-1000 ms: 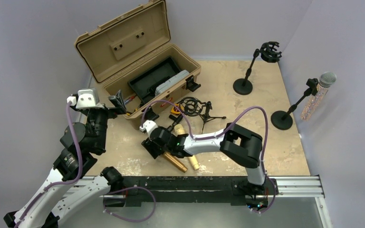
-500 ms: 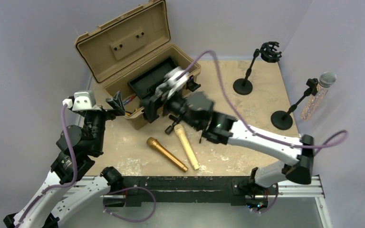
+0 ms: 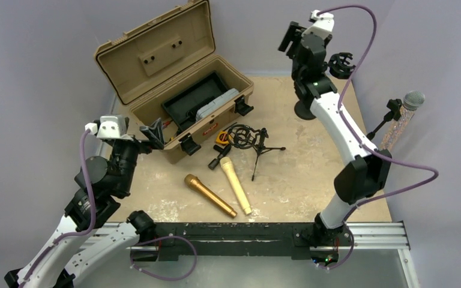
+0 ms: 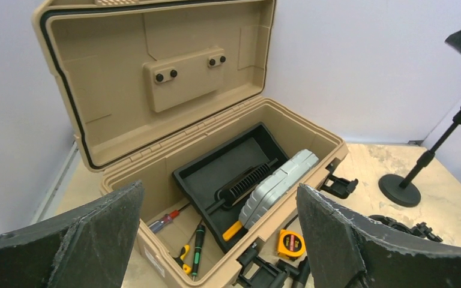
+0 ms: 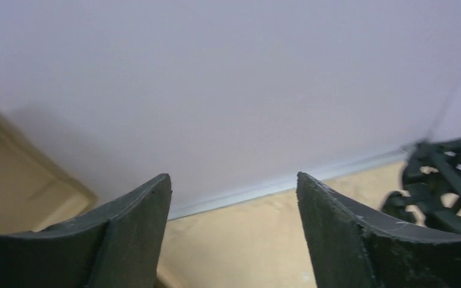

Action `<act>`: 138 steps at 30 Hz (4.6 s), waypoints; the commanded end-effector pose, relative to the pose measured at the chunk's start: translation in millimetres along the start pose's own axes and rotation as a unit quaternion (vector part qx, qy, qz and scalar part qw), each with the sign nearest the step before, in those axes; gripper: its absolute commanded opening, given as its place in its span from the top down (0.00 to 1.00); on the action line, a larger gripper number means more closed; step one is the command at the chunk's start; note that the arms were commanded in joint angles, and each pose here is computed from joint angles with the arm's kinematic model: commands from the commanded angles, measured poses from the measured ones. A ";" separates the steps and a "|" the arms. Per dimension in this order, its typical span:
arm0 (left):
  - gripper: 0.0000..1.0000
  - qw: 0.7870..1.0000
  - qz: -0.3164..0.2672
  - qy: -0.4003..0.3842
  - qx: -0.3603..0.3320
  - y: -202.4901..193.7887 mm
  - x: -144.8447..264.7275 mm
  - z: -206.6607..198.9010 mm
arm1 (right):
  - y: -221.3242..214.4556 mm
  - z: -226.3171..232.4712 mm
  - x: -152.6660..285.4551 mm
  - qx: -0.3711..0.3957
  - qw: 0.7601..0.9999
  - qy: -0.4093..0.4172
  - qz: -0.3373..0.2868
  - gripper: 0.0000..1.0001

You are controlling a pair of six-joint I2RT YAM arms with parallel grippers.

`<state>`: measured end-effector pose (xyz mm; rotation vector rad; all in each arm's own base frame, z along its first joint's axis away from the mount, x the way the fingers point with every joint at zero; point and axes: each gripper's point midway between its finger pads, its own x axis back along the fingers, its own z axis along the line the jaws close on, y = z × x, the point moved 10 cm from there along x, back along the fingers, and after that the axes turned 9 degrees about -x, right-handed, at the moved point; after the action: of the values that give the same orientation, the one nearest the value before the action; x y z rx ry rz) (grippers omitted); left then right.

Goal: Remove the microphone from the stand

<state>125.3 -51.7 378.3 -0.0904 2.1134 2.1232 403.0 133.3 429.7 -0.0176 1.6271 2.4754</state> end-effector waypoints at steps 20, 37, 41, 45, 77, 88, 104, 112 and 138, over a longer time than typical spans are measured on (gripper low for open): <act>0.05 0.998 -0.005 -0.051 0.031 9.6 1.1 -10.3 | -3.7 -121.3 -52.6 0.021 0.986 -0.161 0.046 0.45; 0.05 0.998 -0.007 -0.059 0.036 10.5 3.3 -11.1 | -61.9 -144.3 -76.5 0.036 0.984 -0.147 0.096 0.55; 0.05 0.998 -0.005 -0.060 0.034 9.8 2.5 -12.1 | -80.9 -155.9 -67.5 0.040 0.979 -0.166 0.110 0.56; 0.05 0.998 -0.003 -0.060 0.033 9.3 1.7 -12.9 | -109.6 -166.2 -59.3 0.034 0.977 -0.162 0.132 0.57; 0.05 0.997 0.001 -0.073 0.034 8.5 1.7 -16.8 | -219.5 -214.9 -28.3 0.064 0.947 -0.189 0.253 0.60; 0.05 0.996 0.000 -0.084 0.036 8.9 2.9 -19.4 | -135.1 -170.0 -50.9 0.048 0.972 -0.158 0.165 0.47; 0.06 0.991 -0.005 -0.118 0.066 14.8 10.8 -20.8 | -53.1 -161.9 82.2 -0.079 0.971 -0.224 0.041 0.01; 0.06 0.989 0.003 -0.131 0.074 13.1 10.2 -25.6 | -122.9 -210.7 83.0 -0.108 0.874 -0.473 0.016 0.01; 0.07 0.988 0.034 -0.144 0.052 -2.0 -1.4 -43.3 | -80.9 -251.5 91.4 -0.064 0.792 -0.572 -0.201 0.01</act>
<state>124.6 -91.0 368.2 0.2866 2.0699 1.9767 307.3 -40.6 211.6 0.9685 0.7612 1.7320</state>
